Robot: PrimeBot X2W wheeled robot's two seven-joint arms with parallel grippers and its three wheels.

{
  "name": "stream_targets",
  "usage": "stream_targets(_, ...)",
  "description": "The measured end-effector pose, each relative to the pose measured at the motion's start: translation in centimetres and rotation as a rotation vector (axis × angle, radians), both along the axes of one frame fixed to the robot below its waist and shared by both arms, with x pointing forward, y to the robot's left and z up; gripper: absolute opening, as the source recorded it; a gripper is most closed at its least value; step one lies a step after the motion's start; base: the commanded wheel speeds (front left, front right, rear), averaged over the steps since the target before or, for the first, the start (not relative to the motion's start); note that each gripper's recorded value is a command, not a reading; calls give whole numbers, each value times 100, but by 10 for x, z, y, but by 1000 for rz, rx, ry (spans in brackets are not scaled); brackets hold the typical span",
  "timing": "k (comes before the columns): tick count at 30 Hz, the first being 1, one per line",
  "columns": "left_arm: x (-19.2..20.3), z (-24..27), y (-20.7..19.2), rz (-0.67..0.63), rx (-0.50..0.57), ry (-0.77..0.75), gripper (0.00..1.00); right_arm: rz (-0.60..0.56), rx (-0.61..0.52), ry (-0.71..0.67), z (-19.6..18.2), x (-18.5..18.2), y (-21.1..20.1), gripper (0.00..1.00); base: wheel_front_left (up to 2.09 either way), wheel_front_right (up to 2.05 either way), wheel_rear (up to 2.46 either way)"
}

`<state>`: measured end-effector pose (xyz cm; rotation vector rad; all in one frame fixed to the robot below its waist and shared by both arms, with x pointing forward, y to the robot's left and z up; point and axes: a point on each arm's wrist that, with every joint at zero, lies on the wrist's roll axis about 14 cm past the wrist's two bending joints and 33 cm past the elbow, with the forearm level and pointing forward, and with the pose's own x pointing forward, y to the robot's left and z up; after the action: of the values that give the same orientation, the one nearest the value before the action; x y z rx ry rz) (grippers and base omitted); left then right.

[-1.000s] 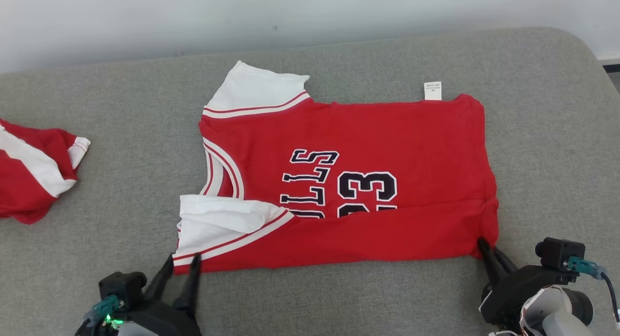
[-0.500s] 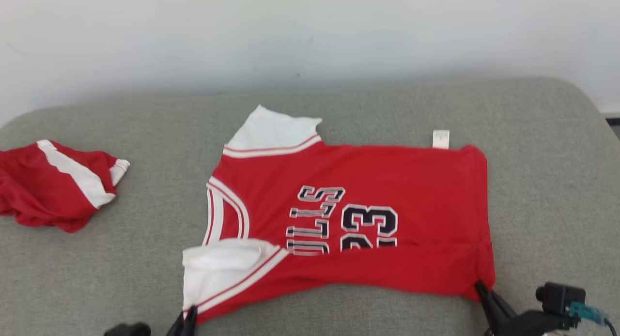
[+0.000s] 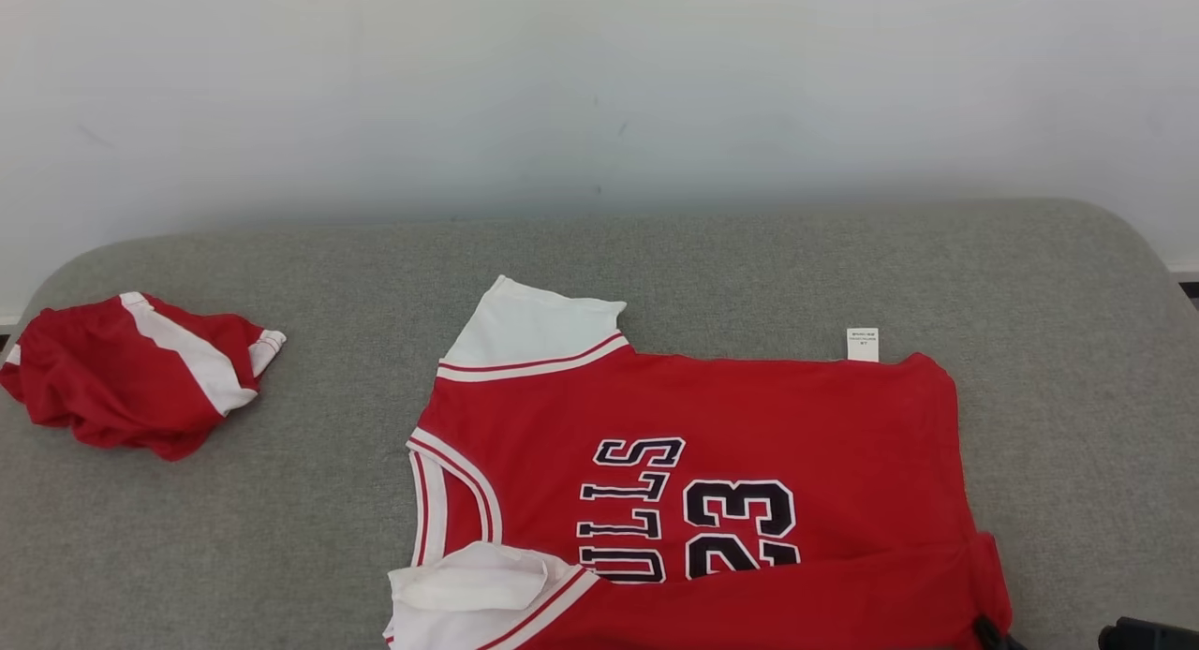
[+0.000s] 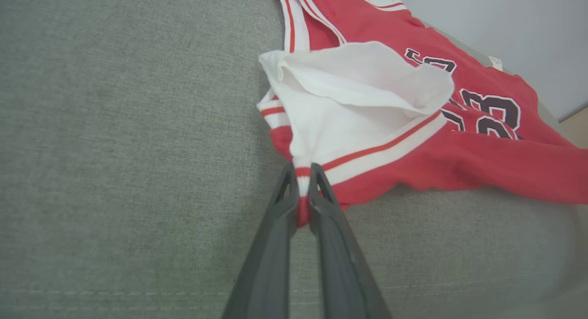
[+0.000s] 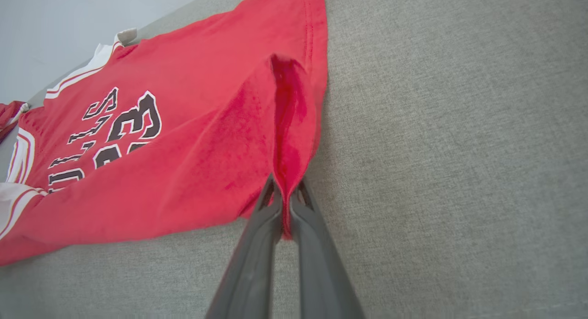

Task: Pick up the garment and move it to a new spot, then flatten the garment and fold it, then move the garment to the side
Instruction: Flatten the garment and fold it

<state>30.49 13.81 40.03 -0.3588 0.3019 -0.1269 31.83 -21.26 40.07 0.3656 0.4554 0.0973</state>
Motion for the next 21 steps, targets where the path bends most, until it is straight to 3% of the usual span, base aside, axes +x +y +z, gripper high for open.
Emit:
stream_targets(1,0,1,-2,5,-3,0,0,-7,4,11,-2,-3,0,7,0,0,0)
stream_targets(2,0,0,-2,9,-1,2,42,3,-11,16,-4,-4,1,77,0,0,0)
stream_targets(3,1,1,-2,11,0,1,78,10,-32,8,-3,-4,1,100,0,0,0)
stream_targets(4,2,2,-1,20,1,-1,100,6,-38,-3,0,-3,0,100,0,0,0)
stream_targets(10,16,20,12,74,18,-63,100,-44,-55,-139,31,14,-7,100,0,0,0)
stream_targets(21,58,114,53,184,144,-379,100,-106,-135,-492,109,36,-10,100,0,0,0)
